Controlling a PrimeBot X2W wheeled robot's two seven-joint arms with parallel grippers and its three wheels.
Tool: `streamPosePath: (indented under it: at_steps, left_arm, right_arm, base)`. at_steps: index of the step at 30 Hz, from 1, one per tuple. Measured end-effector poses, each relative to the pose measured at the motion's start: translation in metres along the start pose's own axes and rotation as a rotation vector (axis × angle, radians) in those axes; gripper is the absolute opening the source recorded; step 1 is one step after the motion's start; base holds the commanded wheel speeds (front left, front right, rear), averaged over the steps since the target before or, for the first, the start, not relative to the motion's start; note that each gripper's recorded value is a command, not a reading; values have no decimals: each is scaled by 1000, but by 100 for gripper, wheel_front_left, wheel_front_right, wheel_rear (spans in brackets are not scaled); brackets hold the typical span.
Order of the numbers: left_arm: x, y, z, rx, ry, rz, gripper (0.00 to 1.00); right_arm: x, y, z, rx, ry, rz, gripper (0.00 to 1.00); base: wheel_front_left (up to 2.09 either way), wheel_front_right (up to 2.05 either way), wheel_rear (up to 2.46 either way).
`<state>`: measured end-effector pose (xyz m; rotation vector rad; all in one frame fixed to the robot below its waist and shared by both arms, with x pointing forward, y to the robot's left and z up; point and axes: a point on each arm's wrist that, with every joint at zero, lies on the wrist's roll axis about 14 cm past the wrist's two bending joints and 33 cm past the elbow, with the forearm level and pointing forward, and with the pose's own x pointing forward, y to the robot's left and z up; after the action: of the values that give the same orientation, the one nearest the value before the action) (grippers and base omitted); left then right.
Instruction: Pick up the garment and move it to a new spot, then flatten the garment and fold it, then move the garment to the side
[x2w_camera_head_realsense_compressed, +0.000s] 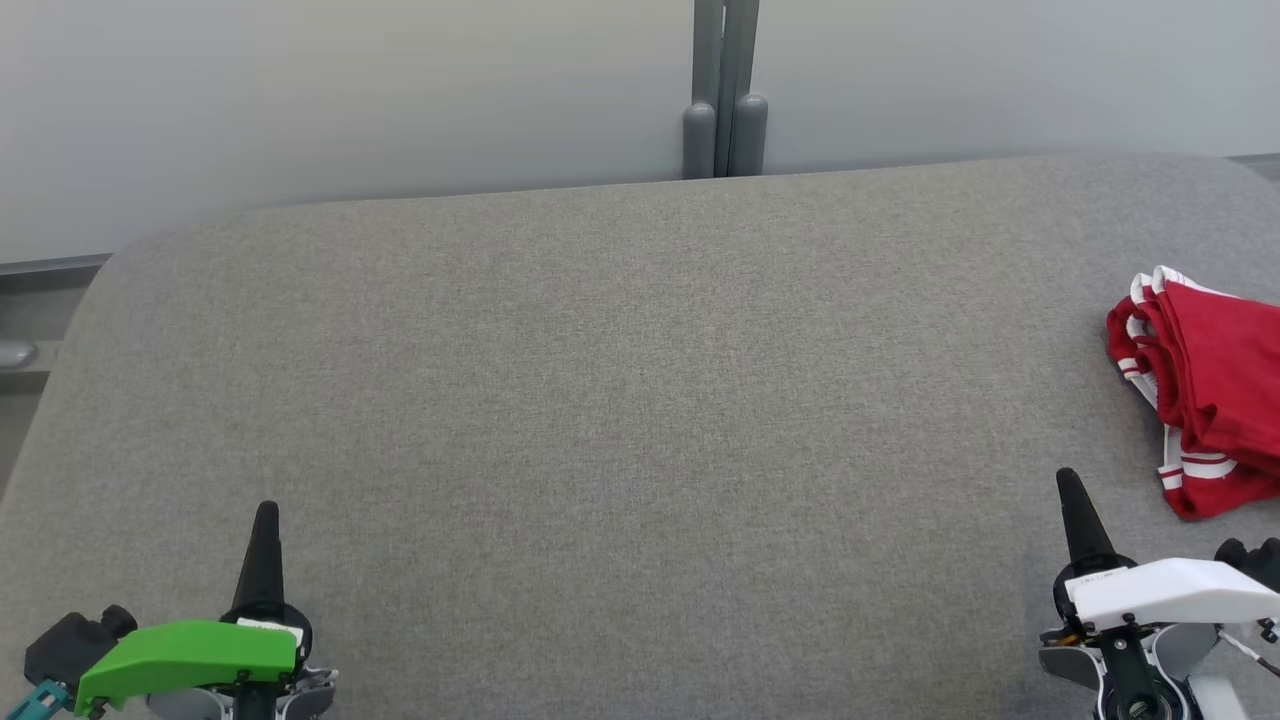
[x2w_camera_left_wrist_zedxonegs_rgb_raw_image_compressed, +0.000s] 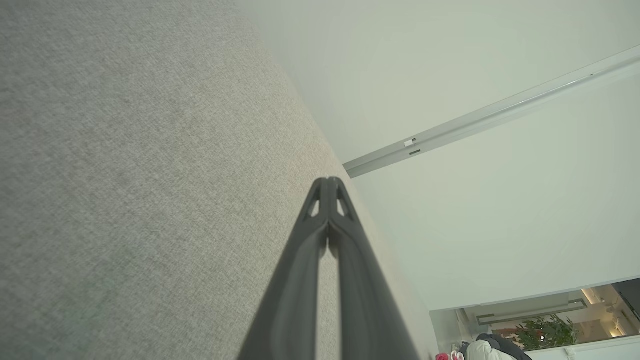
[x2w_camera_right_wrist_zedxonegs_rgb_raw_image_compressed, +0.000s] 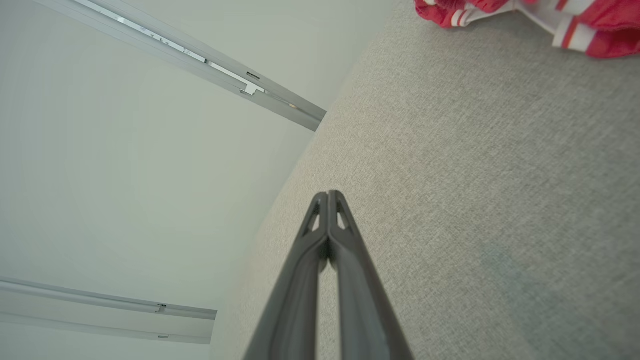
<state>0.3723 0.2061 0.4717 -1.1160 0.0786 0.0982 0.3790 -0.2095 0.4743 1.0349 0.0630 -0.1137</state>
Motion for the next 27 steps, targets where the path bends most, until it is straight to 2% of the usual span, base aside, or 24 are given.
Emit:
streamPosePath:
  at_steps: [27]
  left_arm:
    - [8,-14,4,-221,6,-41,0]
  right_arm:
    - [4,14,2,269,15,43,0]
  base:
    - [0,0,0]
